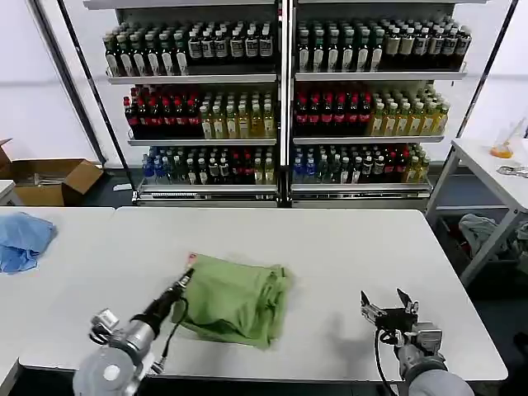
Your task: Fold and organize the clothes.
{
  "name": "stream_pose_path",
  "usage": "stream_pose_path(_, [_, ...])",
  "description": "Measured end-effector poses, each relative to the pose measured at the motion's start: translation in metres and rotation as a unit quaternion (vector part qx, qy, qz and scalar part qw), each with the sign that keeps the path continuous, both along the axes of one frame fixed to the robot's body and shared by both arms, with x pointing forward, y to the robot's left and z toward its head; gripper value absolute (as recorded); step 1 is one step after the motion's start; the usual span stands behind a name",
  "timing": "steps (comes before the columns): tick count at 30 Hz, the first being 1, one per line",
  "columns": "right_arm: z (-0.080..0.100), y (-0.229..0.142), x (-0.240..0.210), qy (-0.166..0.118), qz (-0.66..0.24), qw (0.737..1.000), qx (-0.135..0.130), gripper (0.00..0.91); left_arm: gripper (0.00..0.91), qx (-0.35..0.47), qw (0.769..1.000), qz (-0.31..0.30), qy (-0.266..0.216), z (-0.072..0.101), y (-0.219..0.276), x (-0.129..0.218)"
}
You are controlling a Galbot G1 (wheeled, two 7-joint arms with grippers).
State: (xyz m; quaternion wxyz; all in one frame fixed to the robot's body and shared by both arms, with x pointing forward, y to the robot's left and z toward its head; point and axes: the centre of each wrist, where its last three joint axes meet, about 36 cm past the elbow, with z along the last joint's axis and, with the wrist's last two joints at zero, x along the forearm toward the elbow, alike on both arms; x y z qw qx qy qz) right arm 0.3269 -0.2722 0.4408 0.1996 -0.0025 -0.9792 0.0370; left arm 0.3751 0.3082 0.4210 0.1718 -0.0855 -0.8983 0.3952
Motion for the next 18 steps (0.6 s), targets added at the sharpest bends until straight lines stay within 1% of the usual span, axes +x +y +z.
stream_pose_path(2, [0.001, 0.001, 0.001, -0.002, 0.001, 1.000, 0.001, 0.907, 0.020, 0.019, 1.000, 0.016, -0.008, 0.013, 0.019, -0.001])
stream_pose_path(4, [0.002, 0.001, 0.001, -0.003, 0.002, 1.000, 0.003, 0.907, 0.020, 0.042, 0.998, 0.032, -0.019, 0.030, 0.040, -0.002])
stream_pose_path(7, [0.002, 0.003, 0.001, -0.004, 0.003, 1.000, 0.005, 0.907, 0.020, 0.076, 0.995, 0.049, -0.040, 0.060, 0.066, -0.003])
stream_pose_path(9, [0.001, 0.004, 0.000, -0.004, 0.003, 1.000, 0.006, 0.907, 0.020, 0.095, 0.993, 0.053, -0.052, 0.080, 0.076, -0.003])
stream_pose_path(12, [0.001, 0.005, -0.001, -0.003, 0.003, 1.000, 0.009, 0.907, 0.020, 0.110, 0.990, 0.048, -0.069, 0.103, 0.077, -0.004])
stream_pose_path(14, [0.001, 0.004, -0.002, -0.004, 0.002, 1.000, 0.009, 0.907, 0.020, 0.116, 0.990, 0.039, -0.073, 0.111, 0.071, -0.004])
stream_pose_path(15, [0.001, 0.004, -0.002, -0.004, 0.001, 1.000, 0.009, 0.907, 0.020, 0.117, 0.990, 0.033, -0.074, 0.113, 0.067, -0.004])
stream_pose_path(18, [0.002, 0.003, -0.002, -0.007, -0.002, 1.000, 0.009, 0.907, 0.030, 0.119, 0.991, 0.011, -0.067, 0.109, 0.048, 0.001])
